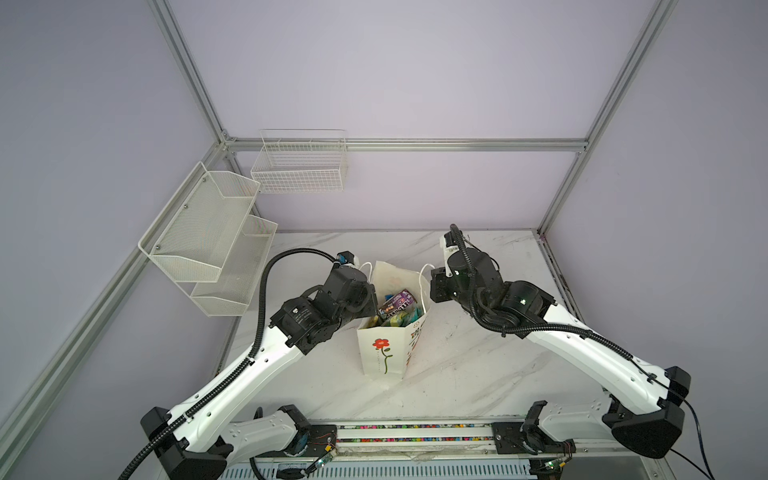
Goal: Place the snacks into the paper bag
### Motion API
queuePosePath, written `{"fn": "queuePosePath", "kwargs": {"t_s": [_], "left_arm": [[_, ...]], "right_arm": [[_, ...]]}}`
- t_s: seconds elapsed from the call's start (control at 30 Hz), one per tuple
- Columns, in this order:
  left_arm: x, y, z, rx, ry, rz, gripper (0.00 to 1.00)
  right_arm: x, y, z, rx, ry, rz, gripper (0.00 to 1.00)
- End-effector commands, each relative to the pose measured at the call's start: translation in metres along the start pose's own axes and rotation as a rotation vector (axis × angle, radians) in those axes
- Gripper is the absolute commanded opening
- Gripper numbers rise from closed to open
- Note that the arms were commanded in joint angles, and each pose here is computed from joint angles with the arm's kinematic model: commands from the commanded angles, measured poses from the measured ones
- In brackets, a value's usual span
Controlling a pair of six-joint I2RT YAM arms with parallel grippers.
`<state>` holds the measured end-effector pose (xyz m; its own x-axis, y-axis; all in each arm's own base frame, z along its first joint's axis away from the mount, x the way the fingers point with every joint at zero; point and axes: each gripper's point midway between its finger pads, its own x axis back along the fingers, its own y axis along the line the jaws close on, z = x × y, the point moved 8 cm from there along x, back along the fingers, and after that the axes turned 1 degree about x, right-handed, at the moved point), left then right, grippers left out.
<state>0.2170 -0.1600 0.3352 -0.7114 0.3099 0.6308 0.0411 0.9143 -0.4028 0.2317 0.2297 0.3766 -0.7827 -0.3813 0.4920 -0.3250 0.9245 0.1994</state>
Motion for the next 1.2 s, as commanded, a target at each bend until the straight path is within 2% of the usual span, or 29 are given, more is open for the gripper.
{"fn": "queuePosePath", "kwargs": {"t_s": [0.0,1.17], "left_arm": [[0.033,-0.027,-0.041,0.038,-0.153,0.155,0.00],[0.005,-0.062,-0.065,0.016,-0.169,0.200,0.00]], "right_arm": [[0.022,-0.005,-0.040,-0.051,-0.170,0.013,0.00],[-0.005,-0.051,-0.070,-0.059,-0.176,0.100,0.00]]}}
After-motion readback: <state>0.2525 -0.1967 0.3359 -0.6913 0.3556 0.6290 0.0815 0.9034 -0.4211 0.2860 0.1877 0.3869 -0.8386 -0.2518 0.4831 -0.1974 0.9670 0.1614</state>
